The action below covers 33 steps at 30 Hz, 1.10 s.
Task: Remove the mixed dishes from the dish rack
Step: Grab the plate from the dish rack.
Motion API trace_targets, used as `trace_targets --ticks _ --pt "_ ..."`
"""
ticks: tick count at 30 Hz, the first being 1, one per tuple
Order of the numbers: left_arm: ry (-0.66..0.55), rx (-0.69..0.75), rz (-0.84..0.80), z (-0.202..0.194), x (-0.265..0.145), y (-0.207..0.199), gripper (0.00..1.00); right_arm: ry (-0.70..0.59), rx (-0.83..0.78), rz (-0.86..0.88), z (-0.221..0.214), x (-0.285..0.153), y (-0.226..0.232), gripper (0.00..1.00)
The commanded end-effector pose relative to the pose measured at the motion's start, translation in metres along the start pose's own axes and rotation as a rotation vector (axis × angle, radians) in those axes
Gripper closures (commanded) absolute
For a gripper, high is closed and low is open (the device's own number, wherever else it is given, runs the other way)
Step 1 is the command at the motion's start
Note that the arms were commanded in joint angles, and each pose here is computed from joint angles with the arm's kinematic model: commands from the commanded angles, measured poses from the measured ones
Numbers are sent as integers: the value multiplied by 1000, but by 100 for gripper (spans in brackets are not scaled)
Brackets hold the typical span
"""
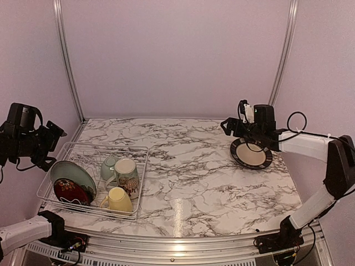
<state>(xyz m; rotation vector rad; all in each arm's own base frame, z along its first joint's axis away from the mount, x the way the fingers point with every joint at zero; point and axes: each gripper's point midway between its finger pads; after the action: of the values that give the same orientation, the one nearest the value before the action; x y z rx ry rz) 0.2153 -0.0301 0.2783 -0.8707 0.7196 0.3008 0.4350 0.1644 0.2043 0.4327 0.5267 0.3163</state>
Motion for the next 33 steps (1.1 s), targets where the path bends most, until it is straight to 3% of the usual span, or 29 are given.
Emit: trace_targets --ticks 1,9,16,22,27,33 --pt "85 -69 54 -21 -3 22 1 30 -58 195 -10 7 47 8" --pt "165 -94 154 -44 -12 55 2 8 -203 231 -21 11 110 10" --pt "186 -131 218 -45 0 54 11 -11 -369 228 -37 17 171 11" --pt "216 -93 332 -42 25 49 10 -30 -459 279 -54 7 219 11" --pt "270 -54 437 -44 42 49 9 -13 -478 320 -71 2 238 11" --pt "236 -59 504 -40 47 60 9 1 -463 352 -77 -1 246 12"
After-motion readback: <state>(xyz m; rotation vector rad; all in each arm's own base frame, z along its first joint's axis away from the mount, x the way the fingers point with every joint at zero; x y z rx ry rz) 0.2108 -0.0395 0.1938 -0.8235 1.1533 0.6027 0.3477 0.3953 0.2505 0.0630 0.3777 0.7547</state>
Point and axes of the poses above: each gripper's point midway between its finger pads, its own x axis out along the fingers, its own y axis along the line the jaws close on, z = x × y, and after that the axes turned 10 degrees about x, right-handed
